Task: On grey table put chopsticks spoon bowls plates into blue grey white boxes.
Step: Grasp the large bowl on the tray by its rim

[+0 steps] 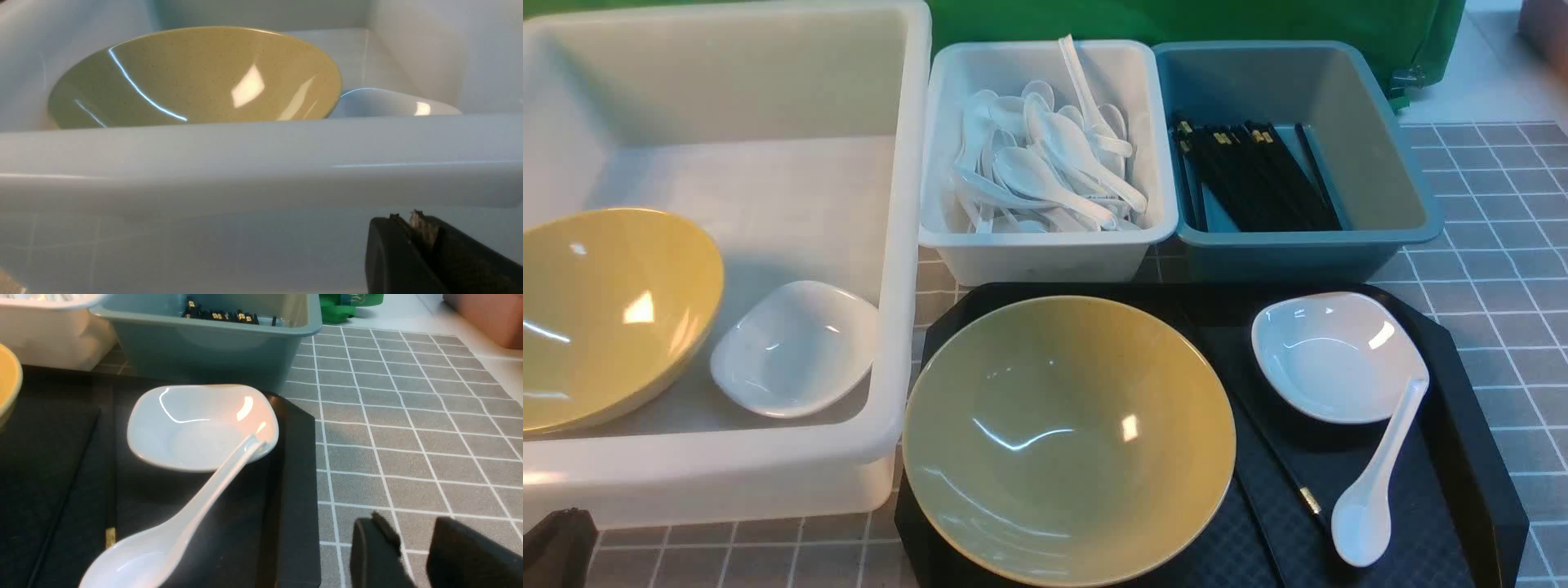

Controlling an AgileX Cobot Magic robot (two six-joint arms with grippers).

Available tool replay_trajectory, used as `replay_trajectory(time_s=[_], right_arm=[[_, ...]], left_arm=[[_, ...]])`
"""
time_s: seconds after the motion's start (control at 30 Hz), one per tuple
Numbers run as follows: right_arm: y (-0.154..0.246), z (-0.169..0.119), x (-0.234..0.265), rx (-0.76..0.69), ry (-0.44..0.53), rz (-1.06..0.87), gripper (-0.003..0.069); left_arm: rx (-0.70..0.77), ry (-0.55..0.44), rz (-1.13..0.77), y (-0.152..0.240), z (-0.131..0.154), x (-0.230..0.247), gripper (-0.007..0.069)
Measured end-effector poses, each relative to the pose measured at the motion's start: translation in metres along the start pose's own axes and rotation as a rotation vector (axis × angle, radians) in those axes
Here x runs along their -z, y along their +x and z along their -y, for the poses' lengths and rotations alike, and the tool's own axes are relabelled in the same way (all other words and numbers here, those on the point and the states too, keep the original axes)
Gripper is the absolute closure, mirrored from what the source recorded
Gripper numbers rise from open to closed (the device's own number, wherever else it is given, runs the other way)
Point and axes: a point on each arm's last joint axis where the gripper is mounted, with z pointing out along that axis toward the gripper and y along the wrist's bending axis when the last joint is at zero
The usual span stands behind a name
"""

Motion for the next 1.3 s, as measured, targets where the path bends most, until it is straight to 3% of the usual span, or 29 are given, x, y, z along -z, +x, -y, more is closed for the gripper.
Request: replay_trajectory(time_s=[1.3], right_arm=[[-0.0036, 0.0002, 0.0001, 0.001, 0.002, 0.039, 0.0421]], left_arm=[[-0.024, -0.012, 0.052, -0.0047, -0.0011, 0.0001, 0.0615]])
